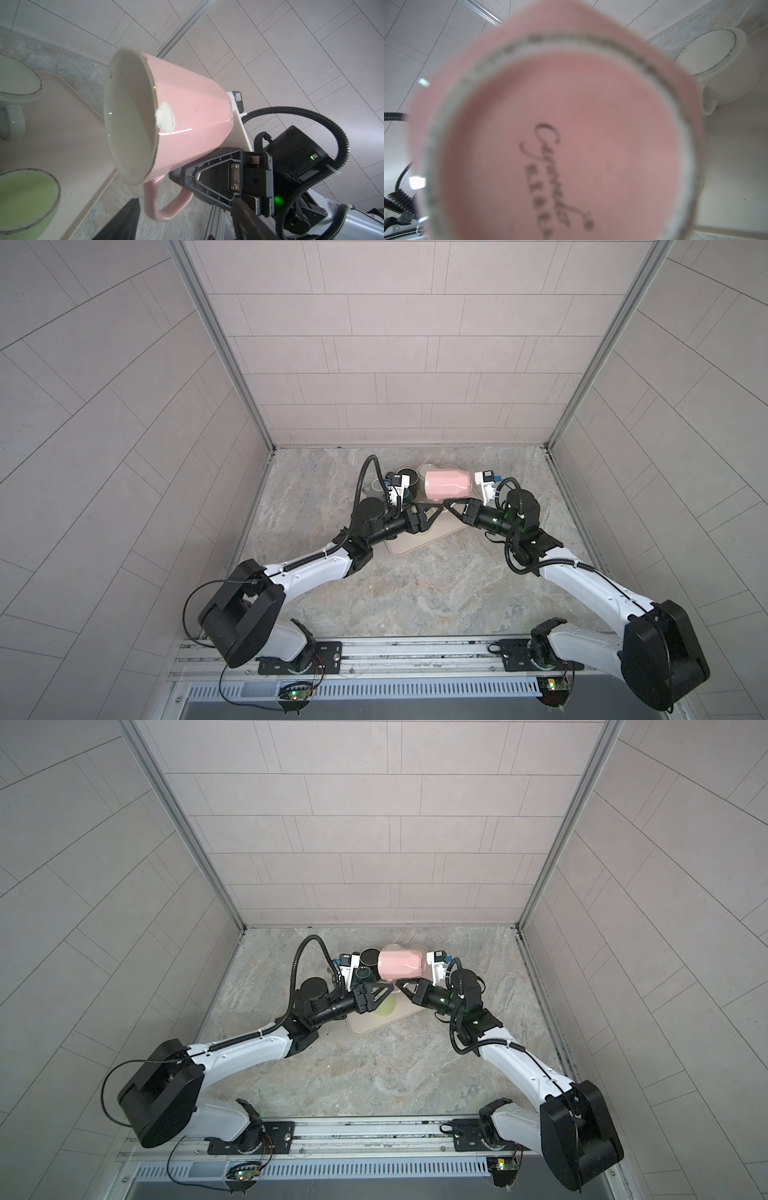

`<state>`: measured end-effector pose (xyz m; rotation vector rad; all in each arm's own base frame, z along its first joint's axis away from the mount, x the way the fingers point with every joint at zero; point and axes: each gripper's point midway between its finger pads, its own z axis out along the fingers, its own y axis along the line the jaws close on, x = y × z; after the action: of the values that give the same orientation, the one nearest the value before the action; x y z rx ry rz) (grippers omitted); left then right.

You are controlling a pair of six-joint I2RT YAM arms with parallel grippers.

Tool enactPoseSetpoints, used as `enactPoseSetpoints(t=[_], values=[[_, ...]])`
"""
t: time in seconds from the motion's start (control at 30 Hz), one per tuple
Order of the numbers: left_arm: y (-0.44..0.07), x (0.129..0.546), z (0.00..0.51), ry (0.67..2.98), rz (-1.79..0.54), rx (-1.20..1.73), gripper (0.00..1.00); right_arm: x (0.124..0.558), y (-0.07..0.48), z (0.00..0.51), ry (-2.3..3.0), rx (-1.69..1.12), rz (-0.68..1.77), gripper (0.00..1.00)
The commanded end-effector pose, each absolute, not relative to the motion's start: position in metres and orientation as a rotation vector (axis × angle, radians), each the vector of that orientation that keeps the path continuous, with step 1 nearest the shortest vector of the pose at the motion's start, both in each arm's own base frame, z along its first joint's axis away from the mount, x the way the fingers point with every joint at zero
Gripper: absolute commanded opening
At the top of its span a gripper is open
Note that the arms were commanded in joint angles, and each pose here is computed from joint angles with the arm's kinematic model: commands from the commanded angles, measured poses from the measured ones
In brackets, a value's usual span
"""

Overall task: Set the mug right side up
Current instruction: 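Grasp the pink mug's rim with the left gripper beside the right gripper, then hold the pink mug with both grippers and rotate it above the tray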

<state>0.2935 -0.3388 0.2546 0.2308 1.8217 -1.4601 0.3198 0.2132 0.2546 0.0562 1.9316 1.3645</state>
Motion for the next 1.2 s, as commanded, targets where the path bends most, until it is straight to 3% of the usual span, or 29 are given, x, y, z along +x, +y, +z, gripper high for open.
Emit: enactPoseSetpoints(t=[0.0, 0.23, 0.6, 0.8, 1.17], values=[[-0.346, 0.294, 0.278, 1.74, -1.523, 0.249, 0.71, 0.312, 0.218, 0.321, 1.689, -0.057, 1.448, 0.0], [-0.35, 0.297, 0.281, 1.733, -1.527, 0.254, 0.61, 0.311, 0.219, 0.321, 1.674, -0.046, 1.476, 0.0], [-0.355, 0.296, 0.287, 1.708, -1.544, 0.293, 0.54, 0.305, 0.224, 0.316, 1.676, -0.077, 1.502, 0.0], [-0.354, 0.296, 0.288, 1.705, -1.531, 0.295, 0.4, 0.307, 0.225, 0.313, 1.678, -0.072, 1.504, 0.0], [-0.354, 0.297, 0.289, 1.716, -1.505, 0.311, 0.22, 0.311, 0.227, 0.304, 1.695, -0.064, 1.502, 0.0]])
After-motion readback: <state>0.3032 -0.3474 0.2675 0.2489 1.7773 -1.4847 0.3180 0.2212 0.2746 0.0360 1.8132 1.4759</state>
